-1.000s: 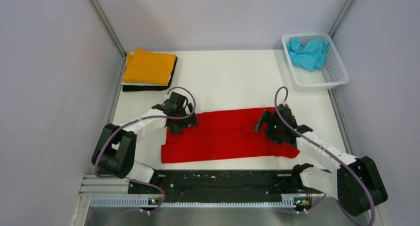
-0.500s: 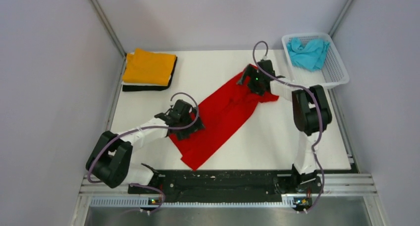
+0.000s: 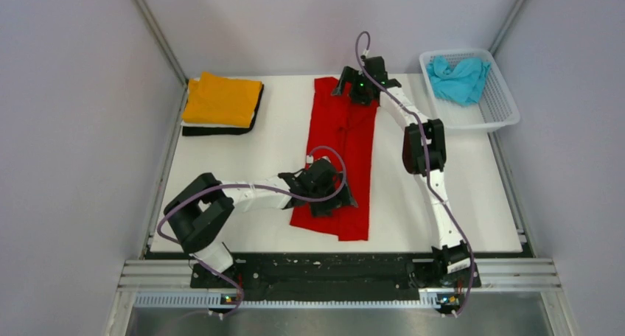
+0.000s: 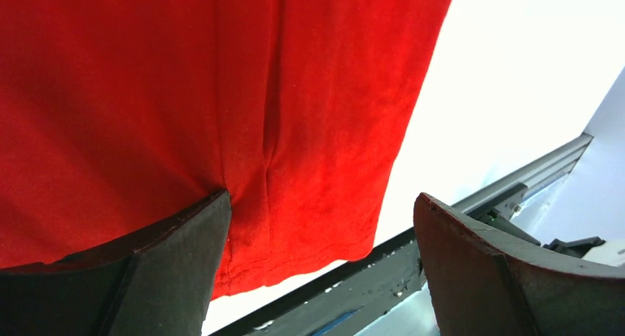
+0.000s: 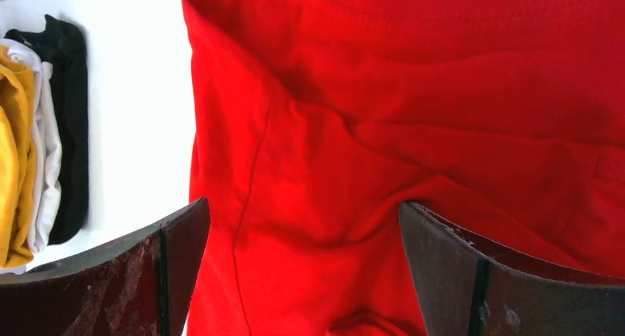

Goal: Fold and stack the t-shirts
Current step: Rotate the tshirt 90 degrees, then grab the bottom of the folded rectangular tshirt with both arms, then fold the folded rectangular tshirt in 1/3 of the way, then grab one side of the 2/3 rectangular tshirt with both arms, then fold the long partially folded tshirt into a neat square, then put the neatly folded tshirt into the corner of the board with the left arm

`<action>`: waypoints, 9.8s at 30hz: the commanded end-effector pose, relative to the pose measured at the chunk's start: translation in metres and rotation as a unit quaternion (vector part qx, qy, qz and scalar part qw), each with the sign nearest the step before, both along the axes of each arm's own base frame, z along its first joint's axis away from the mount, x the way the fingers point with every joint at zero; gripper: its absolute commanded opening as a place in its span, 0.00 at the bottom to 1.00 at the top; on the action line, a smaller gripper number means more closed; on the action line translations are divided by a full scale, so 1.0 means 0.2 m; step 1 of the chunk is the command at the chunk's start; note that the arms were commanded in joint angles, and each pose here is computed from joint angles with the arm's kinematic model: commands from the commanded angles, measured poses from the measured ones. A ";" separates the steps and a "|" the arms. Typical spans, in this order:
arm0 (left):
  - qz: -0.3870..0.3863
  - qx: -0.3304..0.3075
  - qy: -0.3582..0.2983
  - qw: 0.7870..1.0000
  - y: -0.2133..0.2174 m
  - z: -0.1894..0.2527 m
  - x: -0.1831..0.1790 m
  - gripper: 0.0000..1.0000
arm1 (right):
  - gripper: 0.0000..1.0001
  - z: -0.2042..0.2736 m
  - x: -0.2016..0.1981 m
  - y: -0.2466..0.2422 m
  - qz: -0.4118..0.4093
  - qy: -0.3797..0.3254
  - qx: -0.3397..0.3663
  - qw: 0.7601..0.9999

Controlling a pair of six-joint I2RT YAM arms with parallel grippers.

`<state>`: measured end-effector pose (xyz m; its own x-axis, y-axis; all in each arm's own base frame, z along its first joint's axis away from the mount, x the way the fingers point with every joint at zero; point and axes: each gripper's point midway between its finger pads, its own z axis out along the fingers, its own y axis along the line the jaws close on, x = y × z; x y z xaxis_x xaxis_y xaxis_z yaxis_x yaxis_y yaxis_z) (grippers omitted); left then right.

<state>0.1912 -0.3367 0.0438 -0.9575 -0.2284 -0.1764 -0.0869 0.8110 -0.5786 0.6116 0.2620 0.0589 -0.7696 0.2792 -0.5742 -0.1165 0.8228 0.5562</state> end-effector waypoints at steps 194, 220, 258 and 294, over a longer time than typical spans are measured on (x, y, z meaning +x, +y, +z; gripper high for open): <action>0.082 0.048 0.023 0.995 0.69 -0.21 0.51 0.00 | 0.19 -0.33 -1.84 -0.49 -0.099 0.151 -0.031 0.983; 0.097 -0.035 -0.248 0.963 0.87 0.78 0.01 0.00 | 0.00 0.64 -2.34 -0.32 0.150 0.076 0.046 0.985; 0.097 0.115 -0.173 0.973 0.68 0.37 1.39 0.26 | 0.16 0.28 -1.04 -0.53 -0.101 -0.019 -0.077 0.992; 0.011 0.065 0.010 0.998 0.62 -0.19 0.76 0.85 | 0.99 -0.01 -0.89 -0.23 0.034 0.007 0.043 0.998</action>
<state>0.3597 -0.2061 0.0403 -0.9300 -0.2644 -0.2554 -0.1047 0.8564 -0.5055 0.4206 0.2199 0.0561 -0.8151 0.2860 -0.5038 -0.1340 0.7530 0.6442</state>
